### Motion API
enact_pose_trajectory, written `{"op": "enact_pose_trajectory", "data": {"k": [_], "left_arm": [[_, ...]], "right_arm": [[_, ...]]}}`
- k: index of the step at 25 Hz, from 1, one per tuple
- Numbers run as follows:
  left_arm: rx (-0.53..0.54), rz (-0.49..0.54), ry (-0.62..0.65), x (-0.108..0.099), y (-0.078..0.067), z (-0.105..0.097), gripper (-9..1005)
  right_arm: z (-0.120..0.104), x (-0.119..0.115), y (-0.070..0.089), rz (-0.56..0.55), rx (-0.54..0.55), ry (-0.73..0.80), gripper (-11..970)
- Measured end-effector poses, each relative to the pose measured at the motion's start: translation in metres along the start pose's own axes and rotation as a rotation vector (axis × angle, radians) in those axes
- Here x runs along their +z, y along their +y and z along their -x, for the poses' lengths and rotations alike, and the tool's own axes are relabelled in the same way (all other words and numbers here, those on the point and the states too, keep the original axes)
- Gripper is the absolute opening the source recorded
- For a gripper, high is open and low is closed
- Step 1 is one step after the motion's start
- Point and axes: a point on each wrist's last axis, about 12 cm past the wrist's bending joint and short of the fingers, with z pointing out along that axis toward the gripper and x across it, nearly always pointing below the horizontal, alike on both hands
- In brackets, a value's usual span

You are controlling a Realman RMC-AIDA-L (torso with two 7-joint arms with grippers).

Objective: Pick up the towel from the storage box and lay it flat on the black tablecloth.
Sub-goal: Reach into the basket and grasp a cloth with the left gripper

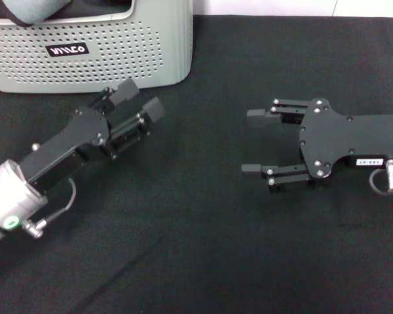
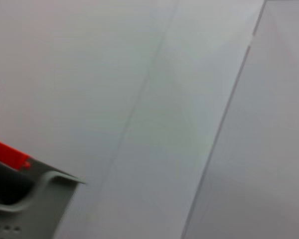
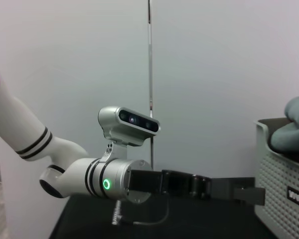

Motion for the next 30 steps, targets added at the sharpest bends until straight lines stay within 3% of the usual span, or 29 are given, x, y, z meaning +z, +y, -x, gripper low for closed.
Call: {"op": "enact_pose_trajectory", "data": {"k": [8, 18, 30], "left_arm": [[-0.018, 0.13, -0.086, 0.01, 0.023, 0.017, 798], [0.023, 0.258, -0.124, -0.012, 0.048, 0.042, 783], [0.043, 0.396, -0.13, -0.032, 0.064, 0.051, 765]], "right_arm": [[-0.003, -0.009, -0.006, -0.063, -0.023, -0.01, 800], [0.0, -0.02, -0.014, -0.12, -0.039, -0.029, 799], [0.006, -0.021, -0.019, -0.128, -0.058, -0.036, 799]]}}
